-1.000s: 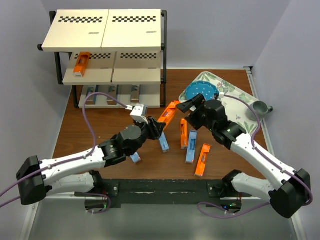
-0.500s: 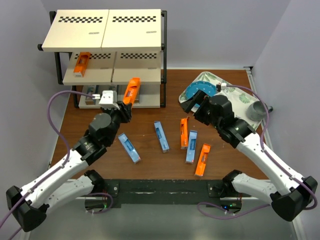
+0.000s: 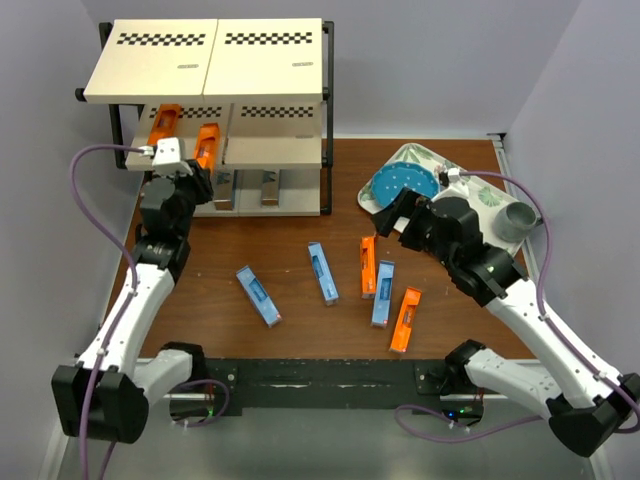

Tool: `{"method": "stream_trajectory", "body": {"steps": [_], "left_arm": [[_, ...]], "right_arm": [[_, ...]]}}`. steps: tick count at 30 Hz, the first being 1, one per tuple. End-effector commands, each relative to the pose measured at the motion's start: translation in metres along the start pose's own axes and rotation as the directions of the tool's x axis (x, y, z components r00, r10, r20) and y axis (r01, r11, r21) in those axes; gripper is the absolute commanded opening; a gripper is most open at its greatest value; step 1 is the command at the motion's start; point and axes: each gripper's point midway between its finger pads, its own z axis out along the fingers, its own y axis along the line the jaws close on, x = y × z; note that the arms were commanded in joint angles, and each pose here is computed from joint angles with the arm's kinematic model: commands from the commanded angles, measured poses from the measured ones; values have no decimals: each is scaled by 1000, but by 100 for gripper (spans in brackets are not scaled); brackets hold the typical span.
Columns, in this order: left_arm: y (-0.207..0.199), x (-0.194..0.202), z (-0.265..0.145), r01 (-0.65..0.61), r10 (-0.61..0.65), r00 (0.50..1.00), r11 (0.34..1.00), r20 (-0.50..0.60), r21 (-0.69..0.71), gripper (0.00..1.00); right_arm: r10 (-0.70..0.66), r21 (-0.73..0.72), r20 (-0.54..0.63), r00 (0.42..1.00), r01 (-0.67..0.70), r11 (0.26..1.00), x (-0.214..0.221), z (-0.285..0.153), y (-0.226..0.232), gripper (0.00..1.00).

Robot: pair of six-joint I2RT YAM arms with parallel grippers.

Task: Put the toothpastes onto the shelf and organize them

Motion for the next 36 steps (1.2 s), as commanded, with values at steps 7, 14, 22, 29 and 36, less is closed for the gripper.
{"method": "stream_trajectory", "body": {"steps": [7, 14, 22, 29, 36], "left_arm": [[2, -74, 51, -21, -2, 969, 996, 248, 90, 27], [13, -88, 72, -18, -3, 954, 998, 301, 66, 29], [15, -80, 88, -13, -8, 947, 998, 322, 63, 33], [21, -70, 97, 2, -19, 937, 999, 348, 47, 39], [19, -56, 108, 17, -40, 940, 997, 338, 71, 42]], "right_arm": [[-110, 21, 73, 991, 108, 994, -21, -21, -8, 98], [-160, 74, 97, 982, 153, 985, -23, -22, -22, 98], [-219, 113, 103, 970, 208, 972, -22, -14, -31, 98], [-232, 129, 90, 969, 219, 967, -17, -8, -37, 98], [-243, 151, 87, 966, 228, 962, -16, -5, -42, 98]]}}
